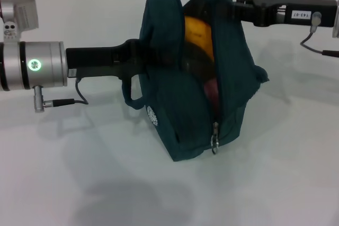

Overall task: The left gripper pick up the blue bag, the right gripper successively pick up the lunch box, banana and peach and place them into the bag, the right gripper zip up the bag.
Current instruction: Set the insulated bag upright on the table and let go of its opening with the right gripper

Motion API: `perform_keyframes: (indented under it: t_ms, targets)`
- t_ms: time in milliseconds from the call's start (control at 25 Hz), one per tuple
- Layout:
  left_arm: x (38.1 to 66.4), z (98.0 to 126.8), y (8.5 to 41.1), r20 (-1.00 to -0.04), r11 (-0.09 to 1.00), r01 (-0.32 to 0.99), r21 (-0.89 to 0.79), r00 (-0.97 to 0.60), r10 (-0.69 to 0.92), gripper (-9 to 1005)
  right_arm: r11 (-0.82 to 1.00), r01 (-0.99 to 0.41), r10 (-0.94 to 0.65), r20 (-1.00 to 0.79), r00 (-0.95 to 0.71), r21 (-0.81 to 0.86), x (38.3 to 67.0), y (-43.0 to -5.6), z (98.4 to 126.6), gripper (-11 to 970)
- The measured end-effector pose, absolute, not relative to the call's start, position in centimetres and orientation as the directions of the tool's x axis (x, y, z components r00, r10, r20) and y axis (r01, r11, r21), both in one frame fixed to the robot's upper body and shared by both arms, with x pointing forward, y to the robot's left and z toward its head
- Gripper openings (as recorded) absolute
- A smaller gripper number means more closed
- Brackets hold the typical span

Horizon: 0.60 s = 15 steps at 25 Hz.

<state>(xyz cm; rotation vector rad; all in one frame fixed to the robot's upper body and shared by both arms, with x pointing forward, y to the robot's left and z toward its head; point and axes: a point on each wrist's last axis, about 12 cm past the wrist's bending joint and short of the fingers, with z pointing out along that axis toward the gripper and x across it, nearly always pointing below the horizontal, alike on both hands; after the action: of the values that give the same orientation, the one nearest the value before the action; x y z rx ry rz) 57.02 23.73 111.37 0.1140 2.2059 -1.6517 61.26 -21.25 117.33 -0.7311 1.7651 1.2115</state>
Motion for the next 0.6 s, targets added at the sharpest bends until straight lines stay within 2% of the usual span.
perform_keyframes:
  t_ms: [560, 600]
  targets:
    - [56.8, 111.2, 24.3, -0.351, 0.293, 0.286, -0.912, -0.915, -0.200, 37, 0.370, -0.818, 0.006, -0.882, -0.472, 0.440, 60.9, -21.6, 116.3, 249]
    - [56.7, 111.2, 24.4, -0.351, 0.290, 0.286, -0.913, -0.913, -0.207, 37, 0.376, -0.814, 0.017, -0.882, -0.471, 0.442, 60.8, -21.9, 116.3, 290]
